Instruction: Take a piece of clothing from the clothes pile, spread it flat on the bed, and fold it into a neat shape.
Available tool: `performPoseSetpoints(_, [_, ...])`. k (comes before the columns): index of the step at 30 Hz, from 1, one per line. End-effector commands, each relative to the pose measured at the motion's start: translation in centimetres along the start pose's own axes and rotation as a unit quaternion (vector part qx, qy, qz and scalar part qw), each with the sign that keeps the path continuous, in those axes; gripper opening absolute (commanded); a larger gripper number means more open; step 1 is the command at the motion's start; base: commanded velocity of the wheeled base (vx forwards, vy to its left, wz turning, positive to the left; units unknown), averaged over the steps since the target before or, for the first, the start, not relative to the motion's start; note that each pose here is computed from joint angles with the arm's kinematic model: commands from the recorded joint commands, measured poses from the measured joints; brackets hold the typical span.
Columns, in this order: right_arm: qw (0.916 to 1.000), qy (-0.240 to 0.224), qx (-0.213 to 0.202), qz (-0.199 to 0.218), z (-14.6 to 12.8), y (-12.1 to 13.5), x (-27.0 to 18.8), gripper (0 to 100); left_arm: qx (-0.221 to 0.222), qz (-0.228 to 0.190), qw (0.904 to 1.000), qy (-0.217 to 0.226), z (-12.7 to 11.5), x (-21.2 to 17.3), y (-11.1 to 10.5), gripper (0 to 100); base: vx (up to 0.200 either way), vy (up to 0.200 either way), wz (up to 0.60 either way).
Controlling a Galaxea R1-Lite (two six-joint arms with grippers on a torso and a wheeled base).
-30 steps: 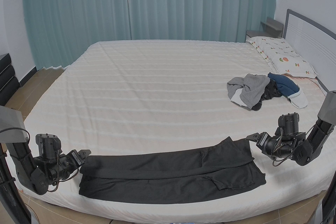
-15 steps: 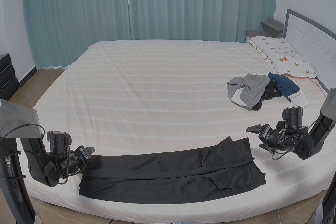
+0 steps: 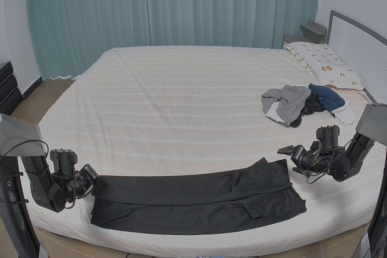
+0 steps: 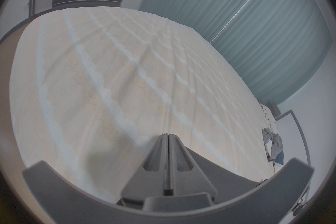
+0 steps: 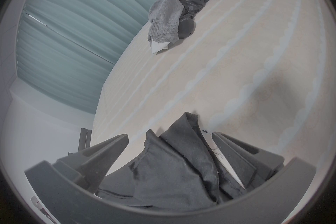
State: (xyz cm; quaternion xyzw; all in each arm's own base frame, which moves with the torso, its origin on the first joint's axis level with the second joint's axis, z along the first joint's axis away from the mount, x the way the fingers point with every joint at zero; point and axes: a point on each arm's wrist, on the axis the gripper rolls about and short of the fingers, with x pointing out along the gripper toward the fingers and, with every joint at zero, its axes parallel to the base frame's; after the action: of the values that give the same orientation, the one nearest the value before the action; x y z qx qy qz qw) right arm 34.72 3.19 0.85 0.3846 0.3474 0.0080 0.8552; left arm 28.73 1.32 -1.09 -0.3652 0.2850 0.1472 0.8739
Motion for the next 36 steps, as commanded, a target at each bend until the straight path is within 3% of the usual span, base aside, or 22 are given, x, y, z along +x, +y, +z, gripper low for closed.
performPoseSetpoints(1, [0.9999, 0.008, 0.003, -0.008, -0.2, -0.8, 2.0, 100, -0.003, -0.002, 1.0, -0.005, 0.2, -0.1, 0.0, 0, 0.0, 0.0, 0.0])
performPoseSetpoints(3, [0.9999, 0.007, 0.004, -0.007, -0.1, -0.8, 2.2, 100, -0.003, -0.001, 1.0, -0.004, 0.2, -0.1, 0.0, 0, 0.0, 0.0, 0.0])
performPoseSetpoints(4, [0.9999, 0.009, 0.003, -0.007, -0.2, -0.9, 2.6, 0, -0.004, -0.003, 1.0, -0.005, 0.3, 0.0, -0.1, 0, 0.0, 0.0, 0.0])
performPoseSetpoints(33, [0.9989, -0.022, 0.04, -0.001, 1.8, -1.5, 3.5, 0, -0.005, 0.01, 0.9999, 0.009, -0.3, 0.9, 0.7, 0, 0.0, 0.0, 0.0])
performPoseSetpoints(34, [0.999, -0.021, 0.04, -0.001, 1.7, -1.4, 3.5, 100, -0.005, 0.01, 0.9999, 0.009, -0.3, 0.9, 0.7, 100, 0.0, 0.0, 0.0])
performPoseSetpoints(36, [0.999, -0.021, 0.04, -0.002, 1.6, -1.4, 3.3, 100, -0.005, 0.01, 0.9999, 0.011, -0.3, 0.9, 0.7, 100, 0.0, 0.0, 0.0])
